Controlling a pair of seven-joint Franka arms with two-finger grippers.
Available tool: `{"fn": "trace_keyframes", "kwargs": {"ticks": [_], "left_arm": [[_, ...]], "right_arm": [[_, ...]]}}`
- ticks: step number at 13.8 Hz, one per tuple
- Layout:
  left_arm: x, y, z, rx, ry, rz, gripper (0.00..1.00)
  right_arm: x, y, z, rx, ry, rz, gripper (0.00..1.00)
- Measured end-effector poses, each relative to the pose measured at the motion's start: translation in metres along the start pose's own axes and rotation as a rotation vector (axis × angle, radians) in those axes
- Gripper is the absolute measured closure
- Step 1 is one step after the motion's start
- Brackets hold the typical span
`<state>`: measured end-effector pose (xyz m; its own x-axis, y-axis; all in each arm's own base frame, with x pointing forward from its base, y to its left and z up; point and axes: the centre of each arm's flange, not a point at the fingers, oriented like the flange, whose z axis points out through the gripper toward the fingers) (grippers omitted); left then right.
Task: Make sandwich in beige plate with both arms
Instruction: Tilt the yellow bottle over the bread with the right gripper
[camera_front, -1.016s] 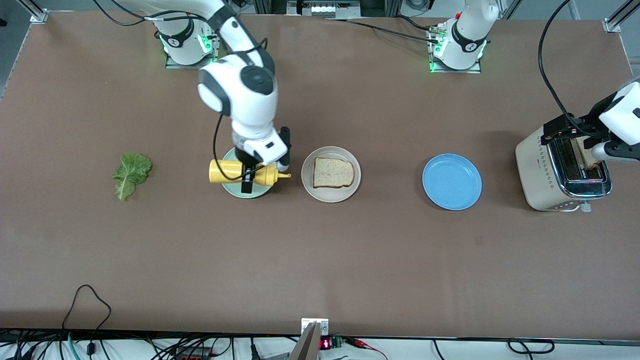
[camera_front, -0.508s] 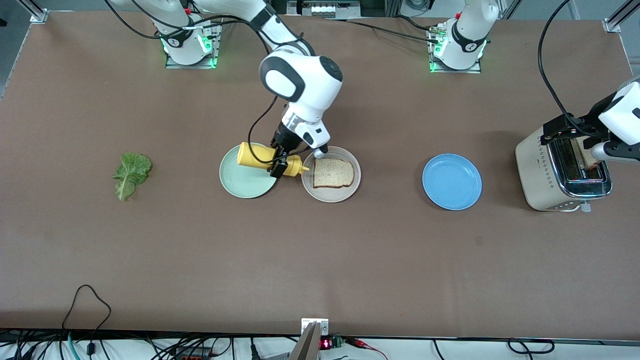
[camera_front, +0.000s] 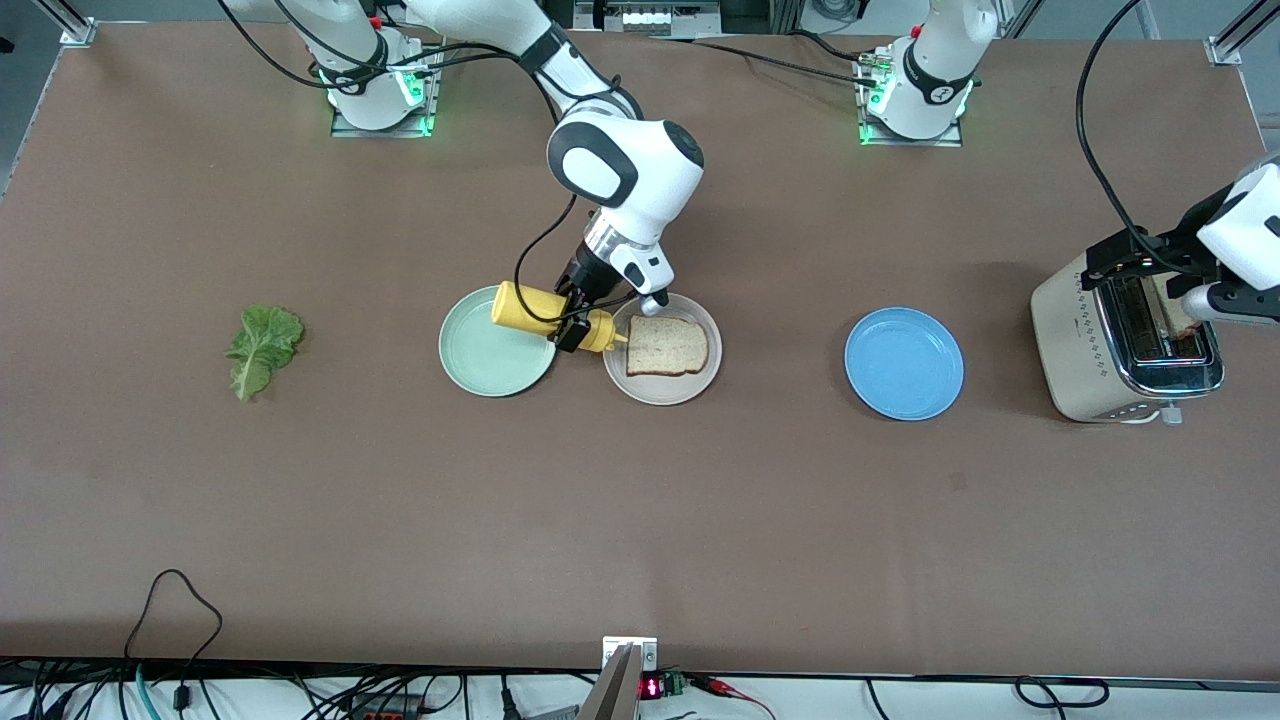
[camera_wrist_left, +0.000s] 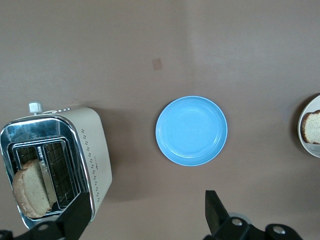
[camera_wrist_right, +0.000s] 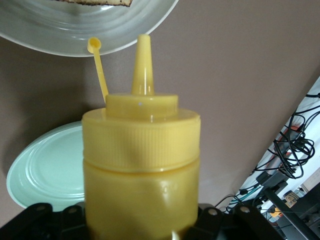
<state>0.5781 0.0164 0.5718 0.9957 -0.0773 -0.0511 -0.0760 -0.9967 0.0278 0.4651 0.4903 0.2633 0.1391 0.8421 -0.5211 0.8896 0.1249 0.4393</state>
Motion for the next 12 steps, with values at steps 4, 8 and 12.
{"fn": "trace_keyframes", "kwargs": {"ticks": [4,8,12], "left_arm": [[0.0,0.0,0.0,0.0,0.0,0.0,0.0],[0.0,0.0,0.0,0.0,0.001,0.0,0.0],[0.0,0.0,0.0,0.0,0.001,0.0,0.0]], "right_arm": [[0.0,0.008,-0.002,-0.007,0.004,0.014,0.6],[-0.03,0.059,0.002,0.085,0.048,0.04,0.6],[-0.116,0.134,0.023,0.276,0.189,0.082,0.6]]}}
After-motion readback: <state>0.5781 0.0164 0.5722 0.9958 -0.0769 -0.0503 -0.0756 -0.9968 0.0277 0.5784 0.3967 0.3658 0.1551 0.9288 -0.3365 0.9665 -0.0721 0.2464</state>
